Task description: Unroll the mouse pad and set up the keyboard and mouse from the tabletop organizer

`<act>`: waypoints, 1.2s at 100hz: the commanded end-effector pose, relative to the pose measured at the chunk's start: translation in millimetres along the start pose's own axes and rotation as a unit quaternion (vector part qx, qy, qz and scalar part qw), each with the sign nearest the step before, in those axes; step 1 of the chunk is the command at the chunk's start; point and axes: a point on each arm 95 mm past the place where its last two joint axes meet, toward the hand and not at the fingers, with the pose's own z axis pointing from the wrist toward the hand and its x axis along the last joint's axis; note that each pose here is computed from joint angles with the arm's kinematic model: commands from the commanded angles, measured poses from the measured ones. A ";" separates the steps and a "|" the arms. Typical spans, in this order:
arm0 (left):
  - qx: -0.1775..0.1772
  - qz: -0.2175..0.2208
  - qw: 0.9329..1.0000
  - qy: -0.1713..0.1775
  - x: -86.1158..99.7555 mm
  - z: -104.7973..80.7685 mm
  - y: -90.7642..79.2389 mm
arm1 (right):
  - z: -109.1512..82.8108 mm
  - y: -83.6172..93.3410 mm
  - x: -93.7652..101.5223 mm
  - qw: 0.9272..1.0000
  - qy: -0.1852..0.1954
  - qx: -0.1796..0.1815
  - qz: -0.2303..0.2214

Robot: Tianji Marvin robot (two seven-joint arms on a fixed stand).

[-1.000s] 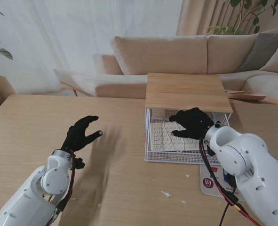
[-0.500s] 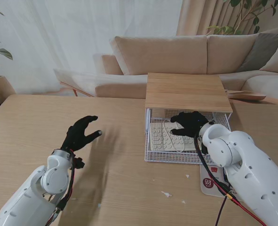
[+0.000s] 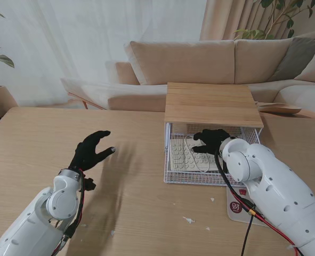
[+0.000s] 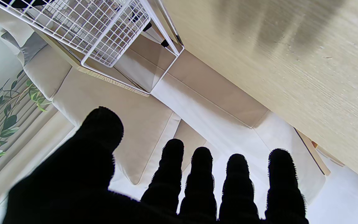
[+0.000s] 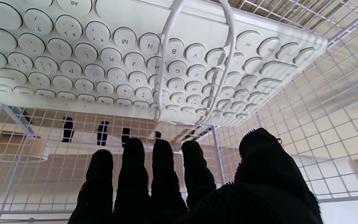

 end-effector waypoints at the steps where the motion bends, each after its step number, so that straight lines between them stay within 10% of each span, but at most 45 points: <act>1: -0.006 -0.004 1.000 0.001 2.1 0.6 2.2 | 3.8 -6.4 2.9 1.000 -0.002 0.011 0.007; 120: -0.006 -0.004 1.000 0.000 1.3 1.2 2.8 | 45.6 -39.7 5.2 0.995 -0.056 0.011 0.080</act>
